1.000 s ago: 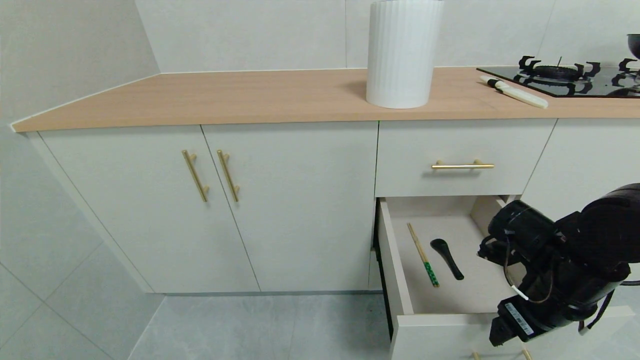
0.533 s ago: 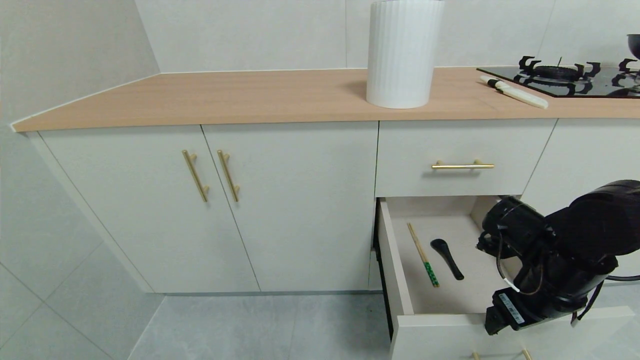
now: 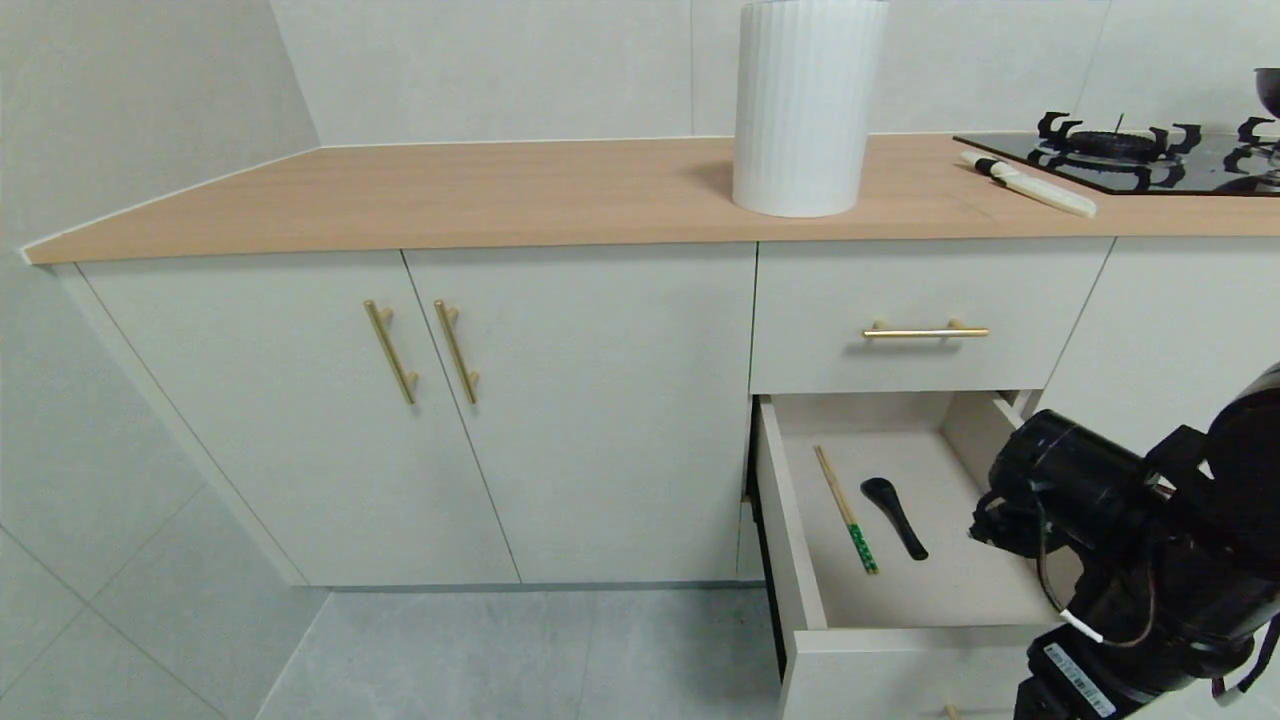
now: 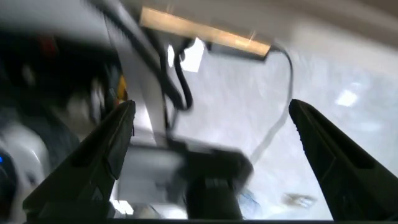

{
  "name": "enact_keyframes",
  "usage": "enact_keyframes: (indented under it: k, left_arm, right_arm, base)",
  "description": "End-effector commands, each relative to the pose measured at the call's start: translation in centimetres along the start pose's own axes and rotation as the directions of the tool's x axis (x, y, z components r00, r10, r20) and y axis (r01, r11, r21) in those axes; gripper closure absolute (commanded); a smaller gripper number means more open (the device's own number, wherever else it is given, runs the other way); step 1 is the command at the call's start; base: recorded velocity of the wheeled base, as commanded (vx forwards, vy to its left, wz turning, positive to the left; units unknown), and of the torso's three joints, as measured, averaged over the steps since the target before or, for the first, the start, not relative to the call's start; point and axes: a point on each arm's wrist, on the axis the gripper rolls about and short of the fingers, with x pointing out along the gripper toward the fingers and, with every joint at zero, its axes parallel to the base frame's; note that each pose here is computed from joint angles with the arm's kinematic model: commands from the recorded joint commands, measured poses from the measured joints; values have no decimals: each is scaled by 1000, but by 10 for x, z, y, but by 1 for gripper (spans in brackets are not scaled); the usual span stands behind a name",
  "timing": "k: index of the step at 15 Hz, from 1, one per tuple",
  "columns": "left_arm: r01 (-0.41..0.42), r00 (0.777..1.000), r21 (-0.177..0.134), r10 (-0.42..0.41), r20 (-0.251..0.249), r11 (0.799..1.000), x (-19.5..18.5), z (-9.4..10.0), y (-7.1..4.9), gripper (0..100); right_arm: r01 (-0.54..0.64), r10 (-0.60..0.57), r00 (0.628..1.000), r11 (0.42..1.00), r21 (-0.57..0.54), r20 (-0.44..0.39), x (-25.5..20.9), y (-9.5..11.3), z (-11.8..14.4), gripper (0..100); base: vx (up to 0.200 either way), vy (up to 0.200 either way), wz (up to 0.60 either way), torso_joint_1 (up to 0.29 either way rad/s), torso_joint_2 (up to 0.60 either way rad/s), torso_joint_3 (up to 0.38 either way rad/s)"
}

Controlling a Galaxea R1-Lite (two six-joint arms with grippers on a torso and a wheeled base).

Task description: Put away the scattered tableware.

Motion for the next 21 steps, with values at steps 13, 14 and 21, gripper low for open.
enact_keyframes:
  k: [13,14,21]
  left_arm:
    - [0,1000,0,0,0,1000,0,0,0,0]
    - [0,1000,0,0,0,1000,0,0,0,0]
    - [0,1000,0,0,0,1000,0,0,0,0]
  right_arm:
    - [34,-41,999,980,196,34,45,2,49,0]
    - [35,-50,997,976,216,63,47,2,53,0]
    - [-4,-78,968,947,321,240,60,-13,72,0]
  base:
    - [0,0,0,0,0,0]
    - [0,0,0,0,0,0]
    - [0,0,0,0,0,0]
